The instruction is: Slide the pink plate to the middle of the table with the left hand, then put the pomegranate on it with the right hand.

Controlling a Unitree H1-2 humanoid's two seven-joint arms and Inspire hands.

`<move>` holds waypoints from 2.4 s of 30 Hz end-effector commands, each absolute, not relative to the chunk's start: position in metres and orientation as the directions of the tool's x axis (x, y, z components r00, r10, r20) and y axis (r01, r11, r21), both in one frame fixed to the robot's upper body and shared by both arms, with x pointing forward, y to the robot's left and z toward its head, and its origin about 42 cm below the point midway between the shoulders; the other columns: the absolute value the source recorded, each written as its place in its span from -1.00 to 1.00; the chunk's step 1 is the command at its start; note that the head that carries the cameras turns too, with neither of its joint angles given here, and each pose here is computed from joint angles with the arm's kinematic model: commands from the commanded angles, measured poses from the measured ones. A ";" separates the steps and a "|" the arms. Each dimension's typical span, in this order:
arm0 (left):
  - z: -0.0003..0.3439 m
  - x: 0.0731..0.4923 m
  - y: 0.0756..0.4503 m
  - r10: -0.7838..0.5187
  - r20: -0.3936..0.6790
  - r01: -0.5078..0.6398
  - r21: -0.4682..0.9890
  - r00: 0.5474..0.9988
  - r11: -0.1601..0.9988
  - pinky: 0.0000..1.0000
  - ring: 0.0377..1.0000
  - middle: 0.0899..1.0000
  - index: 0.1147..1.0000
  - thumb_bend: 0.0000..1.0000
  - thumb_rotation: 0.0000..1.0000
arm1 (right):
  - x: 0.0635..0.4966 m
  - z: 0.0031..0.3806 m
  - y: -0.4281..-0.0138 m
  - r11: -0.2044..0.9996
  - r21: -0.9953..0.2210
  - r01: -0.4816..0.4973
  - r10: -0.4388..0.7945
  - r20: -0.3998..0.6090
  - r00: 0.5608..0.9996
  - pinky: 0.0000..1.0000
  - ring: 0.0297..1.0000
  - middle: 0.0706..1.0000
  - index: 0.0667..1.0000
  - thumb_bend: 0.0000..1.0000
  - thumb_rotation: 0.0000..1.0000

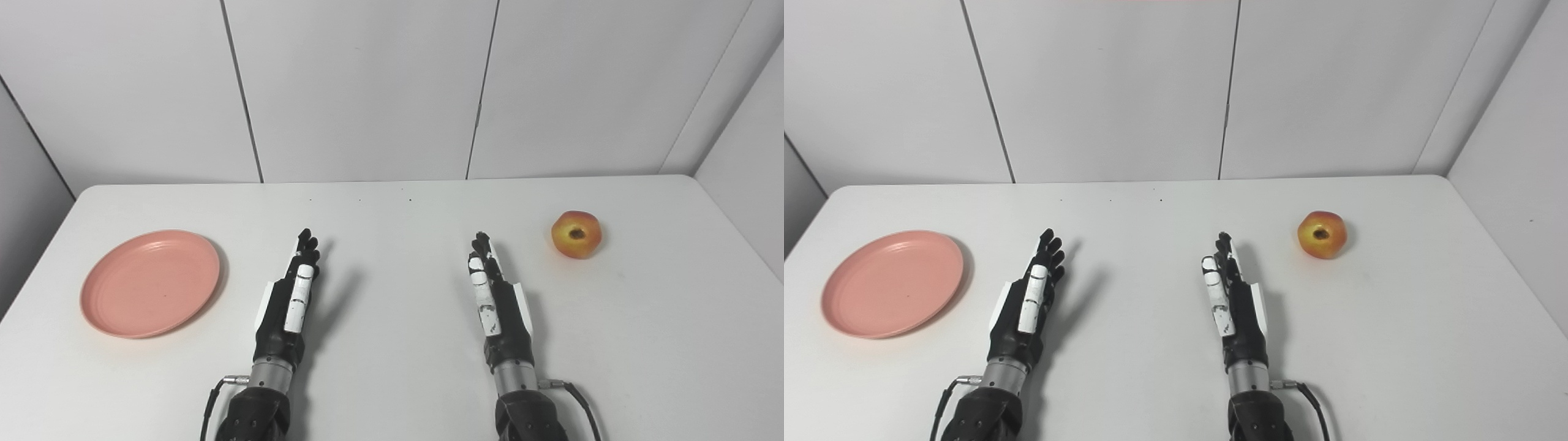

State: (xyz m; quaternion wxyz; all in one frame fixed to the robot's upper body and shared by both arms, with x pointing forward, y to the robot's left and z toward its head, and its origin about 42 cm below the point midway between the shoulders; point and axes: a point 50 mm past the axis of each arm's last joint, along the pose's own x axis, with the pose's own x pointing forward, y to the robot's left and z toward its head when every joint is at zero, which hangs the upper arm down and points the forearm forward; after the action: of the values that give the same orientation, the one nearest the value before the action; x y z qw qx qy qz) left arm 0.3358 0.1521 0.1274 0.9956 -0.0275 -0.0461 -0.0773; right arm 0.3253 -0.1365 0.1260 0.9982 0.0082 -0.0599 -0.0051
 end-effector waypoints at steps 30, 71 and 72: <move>0.136 0.339 0.122 -0.163 0.174 0.166 -0.002 0.971 0.986 1.00 1.00 1.00 1.00 0.39 1.00 | 0.321 0.120 -0.163 0.999 0.038 0.011 -0.016 0.141 0.990 0.97 0.91 0.90 0.91 0.05 1.00; 0.123 0.340 0.102 -0.125 0.188 0.137 -0.056 0.974 0.989 1.00 1.00 1.00 1.00 0.38 1.00 | 0.320 0.102 -0.189 0.999 0.051 -0.009 0.002 0.144 0.990 1.00 0.94 0.94 0.93 0.00 1.00; 0.124 0.340 0.103 -0.117 0.193 0.130 -0.058 0.974 0.990 1.00 0.99 1.00 0.99 0.38 1.00 | 0.320 0.101 -0.189 0.999 0.052 -0.010 0.002 0.144 0.990 1.00 0.95 0.94 0.94 0.00 1.00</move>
State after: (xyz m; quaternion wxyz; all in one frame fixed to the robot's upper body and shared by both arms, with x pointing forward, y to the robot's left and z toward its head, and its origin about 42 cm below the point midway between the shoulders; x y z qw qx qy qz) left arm 0.3404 0.1008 0.1242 0.9925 -0.0397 -0.0905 -0.0724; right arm 0.3294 -0.1805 0.1196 0.9963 0.0329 -0.0795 0.0074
